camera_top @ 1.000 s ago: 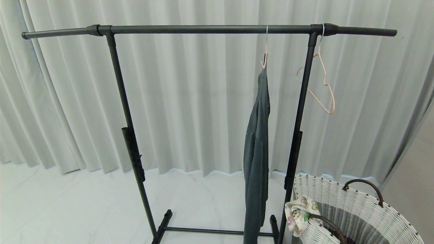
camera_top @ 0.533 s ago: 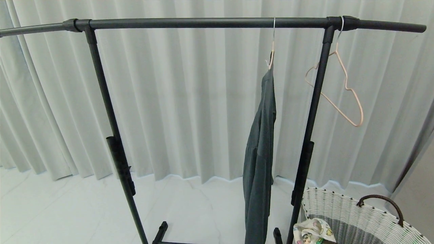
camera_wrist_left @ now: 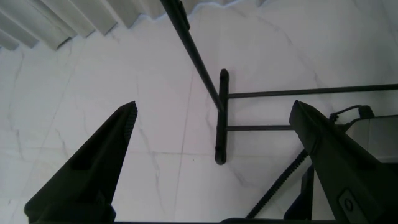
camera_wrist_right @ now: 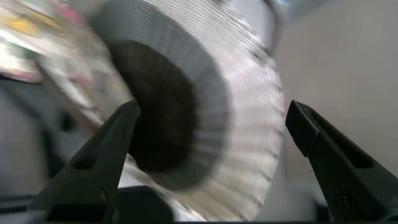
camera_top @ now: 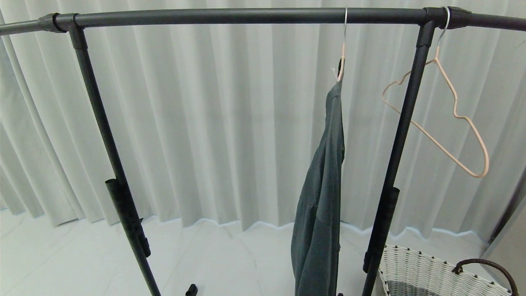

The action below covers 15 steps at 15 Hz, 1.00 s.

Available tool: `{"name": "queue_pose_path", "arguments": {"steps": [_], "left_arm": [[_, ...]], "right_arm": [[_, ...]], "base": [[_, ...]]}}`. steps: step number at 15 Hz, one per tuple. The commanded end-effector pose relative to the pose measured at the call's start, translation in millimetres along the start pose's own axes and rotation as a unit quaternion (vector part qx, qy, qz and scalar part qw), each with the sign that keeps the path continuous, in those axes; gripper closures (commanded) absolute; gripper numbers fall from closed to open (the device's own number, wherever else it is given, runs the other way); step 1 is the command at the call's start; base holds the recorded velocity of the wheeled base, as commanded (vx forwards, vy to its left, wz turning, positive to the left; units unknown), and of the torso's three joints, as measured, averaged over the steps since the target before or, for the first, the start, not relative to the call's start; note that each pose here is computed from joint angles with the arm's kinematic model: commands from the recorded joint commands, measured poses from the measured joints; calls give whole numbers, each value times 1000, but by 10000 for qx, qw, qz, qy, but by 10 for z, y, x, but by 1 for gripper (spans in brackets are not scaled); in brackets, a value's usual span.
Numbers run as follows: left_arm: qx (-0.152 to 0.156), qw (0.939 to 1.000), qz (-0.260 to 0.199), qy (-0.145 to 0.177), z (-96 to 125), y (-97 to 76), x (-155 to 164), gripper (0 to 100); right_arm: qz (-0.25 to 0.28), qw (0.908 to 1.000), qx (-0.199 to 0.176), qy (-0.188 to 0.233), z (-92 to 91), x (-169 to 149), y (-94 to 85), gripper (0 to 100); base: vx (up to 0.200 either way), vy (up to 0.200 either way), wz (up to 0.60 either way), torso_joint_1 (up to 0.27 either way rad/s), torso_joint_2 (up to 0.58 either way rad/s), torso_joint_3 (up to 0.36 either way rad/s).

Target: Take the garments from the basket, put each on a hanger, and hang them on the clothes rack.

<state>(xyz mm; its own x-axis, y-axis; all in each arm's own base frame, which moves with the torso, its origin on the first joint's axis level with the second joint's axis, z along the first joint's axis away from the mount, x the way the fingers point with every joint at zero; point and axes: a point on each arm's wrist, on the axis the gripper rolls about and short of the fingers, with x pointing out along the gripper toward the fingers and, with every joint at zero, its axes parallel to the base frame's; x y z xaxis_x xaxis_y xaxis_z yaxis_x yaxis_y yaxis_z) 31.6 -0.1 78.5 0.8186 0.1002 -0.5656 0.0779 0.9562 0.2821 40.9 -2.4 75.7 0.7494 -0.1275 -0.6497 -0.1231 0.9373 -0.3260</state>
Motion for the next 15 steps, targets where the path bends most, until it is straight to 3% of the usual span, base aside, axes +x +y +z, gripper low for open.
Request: {"name": "queue_pose_path", "arguments": {"steps": [1, 5, 9, 12, 15], "left_arm": [[1, 10000, -6, 2, 1, 0, 1, 0], [14, 10000, -24, -4, 2, -2, 0, 0], [18, 10000, -22, -5, 2, -2, 0, 0], [20, 10000, -24, 2, 2, -2, 2, 0], [35, 10000, -34, 61, 5, -4, 11, 0]], "right_arm": [[747, 9963, -250, -331, 140, -7, -2, 0], [1608, 9838, -790, 15, 621, 229, 28, 0], [2315, 9645, -1185, 455, 870, 615, 453, 0], [2015, 9688, -1218, 774, 894, 947, 747, 0], [1781, 9720, -1234, 913, 877, 1102, 826, 0]], "base": [[0, 0, 0, 0, 0, 0], [0, 0, 0, 0, 0, 0], [0, 0, 0, 0, 0, 0], [0, 0, 0, 0, 0, 0], [0, 0, 0, 0, 0, 0]]}}
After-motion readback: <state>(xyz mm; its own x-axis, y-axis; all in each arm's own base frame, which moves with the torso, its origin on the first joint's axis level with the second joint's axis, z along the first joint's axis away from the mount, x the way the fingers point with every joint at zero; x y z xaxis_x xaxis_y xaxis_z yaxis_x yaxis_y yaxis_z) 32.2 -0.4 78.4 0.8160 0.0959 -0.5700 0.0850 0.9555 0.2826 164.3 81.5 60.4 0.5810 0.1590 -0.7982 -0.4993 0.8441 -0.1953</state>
